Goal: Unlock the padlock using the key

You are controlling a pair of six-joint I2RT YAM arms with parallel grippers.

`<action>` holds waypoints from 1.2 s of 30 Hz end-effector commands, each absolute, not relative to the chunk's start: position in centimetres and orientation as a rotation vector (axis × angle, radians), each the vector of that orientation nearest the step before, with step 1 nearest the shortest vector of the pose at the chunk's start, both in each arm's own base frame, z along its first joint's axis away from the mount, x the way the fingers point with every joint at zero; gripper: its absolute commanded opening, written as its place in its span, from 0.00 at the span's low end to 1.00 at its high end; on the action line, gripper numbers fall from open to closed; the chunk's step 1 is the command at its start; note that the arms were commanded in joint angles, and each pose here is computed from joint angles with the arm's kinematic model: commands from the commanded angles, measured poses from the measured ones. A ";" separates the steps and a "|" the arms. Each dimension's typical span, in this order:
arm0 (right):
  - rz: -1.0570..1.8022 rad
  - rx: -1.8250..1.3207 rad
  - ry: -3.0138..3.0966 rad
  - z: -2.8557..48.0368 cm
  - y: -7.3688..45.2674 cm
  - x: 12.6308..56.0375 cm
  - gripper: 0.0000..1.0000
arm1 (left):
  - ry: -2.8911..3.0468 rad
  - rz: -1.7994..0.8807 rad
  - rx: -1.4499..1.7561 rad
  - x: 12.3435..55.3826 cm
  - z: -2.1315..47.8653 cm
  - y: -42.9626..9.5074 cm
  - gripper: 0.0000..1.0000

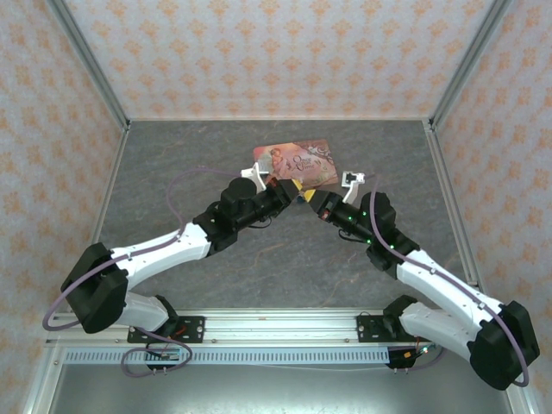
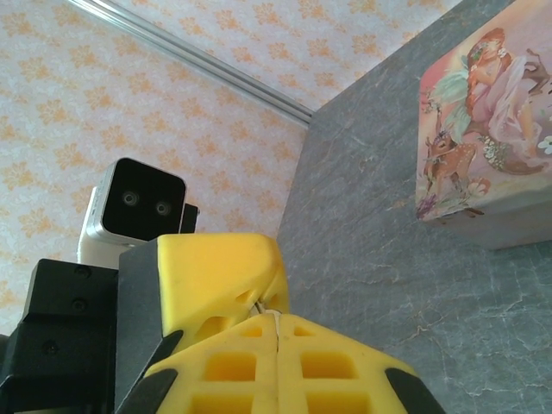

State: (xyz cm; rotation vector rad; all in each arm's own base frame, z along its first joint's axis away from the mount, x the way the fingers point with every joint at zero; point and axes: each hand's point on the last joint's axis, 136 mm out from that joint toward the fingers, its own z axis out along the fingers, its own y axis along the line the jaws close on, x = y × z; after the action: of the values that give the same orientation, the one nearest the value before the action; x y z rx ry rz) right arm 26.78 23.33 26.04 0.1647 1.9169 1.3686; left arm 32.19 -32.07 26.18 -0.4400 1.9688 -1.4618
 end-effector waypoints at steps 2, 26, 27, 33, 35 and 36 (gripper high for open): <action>1.354 0.109 1.826 29.0 22.2 25.8 0.21 | 1.894 -1.395 -0.357 31.9 29.1 -30.9 0.00; 1.664 -0.298 1.710 35.1 25.3 21.3 0.52 | 1.726 -1.407 0.172 26.9 36.5 -31.1 0.00; 1.663 -0.299 1.710 35.1 25.5 21.3 0.50 | 1.728 -1.408 0.172 26.9 36.4 -31.2 0.00; 1.666 -0.303 1.711 35.4 25.9 21.6 0.39 | 1.735 -1.405 0.160 27.0 36.1 -31.1 0.00; 1.666 -0.302 1.713 35.4 26.0 21.7 0.34 | 1.733 -1.407 0.157 27.0 36.1 -31.1 0.00; 1.666 -0.300 1.716 35.3 26.1 21.7 0.30 | 1.736 -1.405 0.154 27.0 36.0 -31.1 0.00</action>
State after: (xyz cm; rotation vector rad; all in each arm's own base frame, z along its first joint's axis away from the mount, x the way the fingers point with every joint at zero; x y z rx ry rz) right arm 22.17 25.90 32.65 -0.2385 1.8084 1.6570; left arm 27.30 -31.38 34.32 0.1265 1.7827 -1.4000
